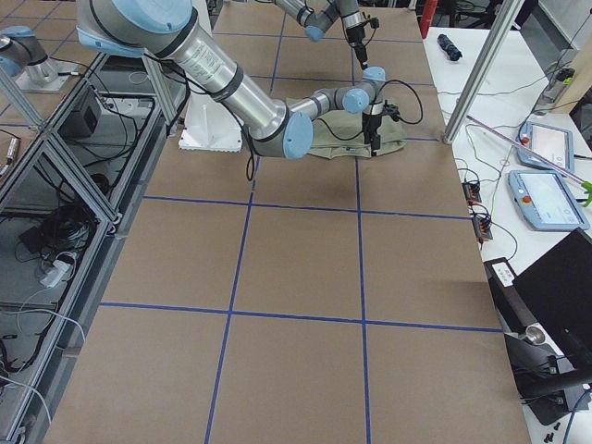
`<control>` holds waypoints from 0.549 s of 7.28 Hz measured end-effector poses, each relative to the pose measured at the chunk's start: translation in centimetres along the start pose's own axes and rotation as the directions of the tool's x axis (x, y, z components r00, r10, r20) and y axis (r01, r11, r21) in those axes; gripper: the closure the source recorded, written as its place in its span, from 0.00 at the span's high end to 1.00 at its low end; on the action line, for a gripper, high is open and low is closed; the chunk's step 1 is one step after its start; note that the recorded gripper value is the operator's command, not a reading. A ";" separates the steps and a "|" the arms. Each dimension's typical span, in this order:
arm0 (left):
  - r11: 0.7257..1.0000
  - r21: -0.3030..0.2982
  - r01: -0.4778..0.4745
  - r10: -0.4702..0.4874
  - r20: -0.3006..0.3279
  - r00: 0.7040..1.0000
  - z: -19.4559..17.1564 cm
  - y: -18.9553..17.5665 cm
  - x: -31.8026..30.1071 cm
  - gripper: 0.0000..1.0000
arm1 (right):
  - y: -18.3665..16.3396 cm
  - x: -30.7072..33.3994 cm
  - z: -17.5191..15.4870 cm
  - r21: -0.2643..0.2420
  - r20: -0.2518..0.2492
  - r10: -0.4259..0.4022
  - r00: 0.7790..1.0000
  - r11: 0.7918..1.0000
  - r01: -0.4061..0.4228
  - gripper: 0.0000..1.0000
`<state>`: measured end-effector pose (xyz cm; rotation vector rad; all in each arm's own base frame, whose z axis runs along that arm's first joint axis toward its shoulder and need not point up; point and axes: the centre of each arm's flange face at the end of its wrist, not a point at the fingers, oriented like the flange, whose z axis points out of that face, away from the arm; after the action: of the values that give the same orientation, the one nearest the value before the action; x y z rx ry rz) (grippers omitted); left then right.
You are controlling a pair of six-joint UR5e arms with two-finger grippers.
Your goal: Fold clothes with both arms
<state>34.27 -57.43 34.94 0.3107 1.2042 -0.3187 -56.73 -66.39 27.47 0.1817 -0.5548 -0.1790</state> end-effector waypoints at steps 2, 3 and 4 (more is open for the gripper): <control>1.000 0.000 -0.001 0.001 -0.004 1.000 -0.1 0.0 0.2 0.50 | -1.4 4.1 -0.9 -0.001 0.018 0.043 0.999 0.999 -0.043 1.00; 1.000 -0.001 -0.002 0.002 -0.009 1.000 -0.3 0.0 0.4 0.50 | -0.7 2.4 -2.8 0.006 0.069 0.122 0.990 0.992 -0.122 1.00; 1.000 -0.003 -0.003 0.003 -0.014 1.000 -0.6 -0.1 0.5 0.50 | 1.4 0.2 -4.3 0.006 0.124 0.196 0.973 0.980 -0.198 1.00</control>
<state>33.87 -57.34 34.26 0.3124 1.2176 -0.3126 -54.08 -64.55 24.24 0.1330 -0.6938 0.0084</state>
